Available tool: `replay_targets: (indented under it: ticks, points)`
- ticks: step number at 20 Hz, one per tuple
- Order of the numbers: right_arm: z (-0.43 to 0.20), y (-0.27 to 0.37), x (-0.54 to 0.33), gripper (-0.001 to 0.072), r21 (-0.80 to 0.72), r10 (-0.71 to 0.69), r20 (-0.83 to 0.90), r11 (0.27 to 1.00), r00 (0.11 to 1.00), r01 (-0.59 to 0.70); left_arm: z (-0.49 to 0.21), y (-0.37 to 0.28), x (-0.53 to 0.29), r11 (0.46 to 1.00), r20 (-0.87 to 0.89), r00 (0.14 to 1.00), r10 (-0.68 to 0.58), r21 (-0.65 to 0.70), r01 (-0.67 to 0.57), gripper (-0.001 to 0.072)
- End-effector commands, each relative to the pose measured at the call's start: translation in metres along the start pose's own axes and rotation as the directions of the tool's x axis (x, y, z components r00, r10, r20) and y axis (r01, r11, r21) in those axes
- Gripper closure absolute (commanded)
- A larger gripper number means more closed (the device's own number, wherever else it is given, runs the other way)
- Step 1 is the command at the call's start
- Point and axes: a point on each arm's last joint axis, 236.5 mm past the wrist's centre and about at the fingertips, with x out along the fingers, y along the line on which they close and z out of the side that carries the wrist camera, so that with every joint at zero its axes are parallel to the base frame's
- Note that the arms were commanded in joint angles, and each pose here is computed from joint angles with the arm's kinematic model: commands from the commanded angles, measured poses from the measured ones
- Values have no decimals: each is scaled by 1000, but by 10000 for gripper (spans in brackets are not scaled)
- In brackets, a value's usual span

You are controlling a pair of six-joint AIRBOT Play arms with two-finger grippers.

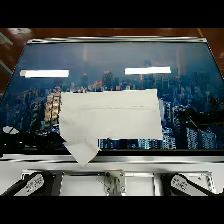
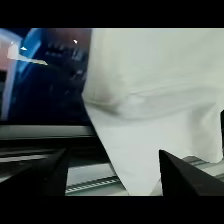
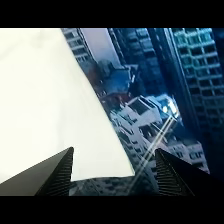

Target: Fold the shirts.

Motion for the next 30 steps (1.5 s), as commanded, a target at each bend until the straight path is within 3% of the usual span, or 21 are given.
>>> replay_targets:
  ticks: [1,5,7,9,10,15,18,24,30]
  points:
    - [3,4,2,96,3,16,15,1000,1000,-16,-4,-3,23,1000,-28,1000,4,8,-3,123]
    - [2,4,2,96,3,17,12,1000,1000,-17,-8,-23,48,998,-78,995,-60,-1,60,129]
    - [0,5,2,96,2,18,5,1000,1000,-18,-5,-24,55,999,-70,996,-55,-4,54,412]
    - [-9,2,2,96,-4,7,-32,1000,999,-7,-5,-25,53,998,-69,996,-59,10,60,613]
    - [-17,0,4,96,-9,-1,-61,1000,998,1,-6,-26,52,997,-76,995,-67,22,69,664]
    - [-86,15,42,76,-148,-22,-281,989,959,-20,-19,-34,42,990,-124,986,-108,73,118,664]
    - [-89,6,59,76,-75,-35,-270,997,962,16,-17,-41,33,986,-94,989,-115,111,126,664]
    - [-89,15,83,77,29,59,-308,998,950,-53,4,-59,14,974,-30,991,-128,183,132,664]
    - [-102,16,109,79,50,56,-376,998,925,-40,44,-79,-9,961,77,988,-135,253,111,664]
